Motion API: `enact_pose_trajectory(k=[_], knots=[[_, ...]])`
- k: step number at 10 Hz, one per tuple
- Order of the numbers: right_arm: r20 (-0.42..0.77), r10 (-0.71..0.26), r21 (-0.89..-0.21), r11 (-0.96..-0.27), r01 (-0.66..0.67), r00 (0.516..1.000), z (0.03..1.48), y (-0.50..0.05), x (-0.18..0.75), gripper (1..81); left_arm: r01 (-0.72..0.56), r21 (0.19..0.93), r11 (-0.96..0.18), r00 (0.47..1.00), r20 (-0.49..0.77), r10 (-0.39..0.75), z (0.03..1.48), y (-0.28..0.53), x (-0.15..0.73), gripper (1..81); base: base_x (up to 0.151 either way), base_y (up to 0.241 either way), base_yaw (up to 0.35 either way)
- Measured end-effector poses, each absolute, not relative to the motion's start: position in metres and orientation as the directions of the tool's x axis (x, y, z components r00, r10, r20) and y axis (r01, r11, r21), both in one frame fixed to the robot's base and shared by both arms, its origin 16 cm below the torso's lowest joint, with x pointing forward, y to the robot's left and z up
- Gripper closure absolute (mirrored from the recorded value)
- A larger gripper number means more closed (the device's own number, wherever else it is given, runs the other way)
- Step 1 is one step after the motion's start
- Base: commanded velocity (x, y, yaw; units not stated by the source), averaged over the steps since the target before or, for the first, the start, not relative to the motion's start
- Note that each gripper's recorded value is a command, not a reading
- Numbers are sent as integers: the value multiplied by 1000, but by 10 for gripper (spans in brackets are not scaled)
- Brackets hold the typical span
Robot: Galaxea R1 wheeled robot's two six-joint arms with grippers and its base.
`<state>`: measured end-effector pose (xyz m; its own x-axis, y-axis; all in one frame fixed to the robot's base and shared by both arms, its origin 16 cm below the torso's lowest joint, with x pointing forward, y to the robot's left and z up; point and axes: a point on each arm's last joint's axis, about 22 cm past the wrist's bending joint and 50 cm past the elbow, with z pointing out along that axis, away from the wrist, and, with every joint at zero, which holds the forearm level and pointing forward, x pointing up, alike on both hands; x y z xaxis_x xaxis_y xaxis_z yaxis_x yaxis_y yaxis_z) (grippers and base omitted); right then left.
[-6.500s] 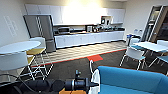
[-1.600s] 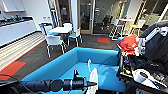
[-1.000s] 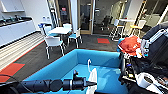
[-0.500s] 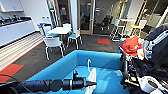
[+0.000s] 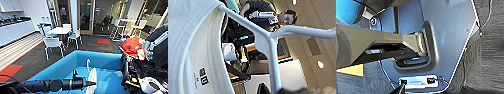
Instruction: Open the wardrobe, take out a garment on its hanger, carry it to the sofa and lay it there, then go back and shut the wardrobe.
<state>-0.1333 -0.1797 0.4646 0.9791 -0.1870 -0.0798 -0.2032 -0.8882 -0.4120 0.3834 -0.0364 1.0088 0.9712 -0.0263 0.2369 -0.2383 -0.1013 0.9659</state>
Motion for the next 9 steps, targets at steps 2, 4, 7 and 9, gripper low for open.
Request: enact_pose_trajectory(k=[2,4,7,9], knots=[[-88,-186,-412,-888,-206,979,466,-179,-139,10,-234,965,-120,972,234,-10,1002,-32,391,811,0,0,0],[-80,-186,-413,-888,-203,979,464,-179,-133,10,-227,956,-184,970,239,47,982,-14,422,811,0,0,0],[-74,-187,-423,-884,-201,980,464,-171,-125,10,-266,929,-259,946,303,117,983,14,476,811,0,0,0],[-94,-189,-418,-884,-211,977,466,-172,-133,10,-265,919,-292,936,317,149,974,25,508,811,0,0,0]])
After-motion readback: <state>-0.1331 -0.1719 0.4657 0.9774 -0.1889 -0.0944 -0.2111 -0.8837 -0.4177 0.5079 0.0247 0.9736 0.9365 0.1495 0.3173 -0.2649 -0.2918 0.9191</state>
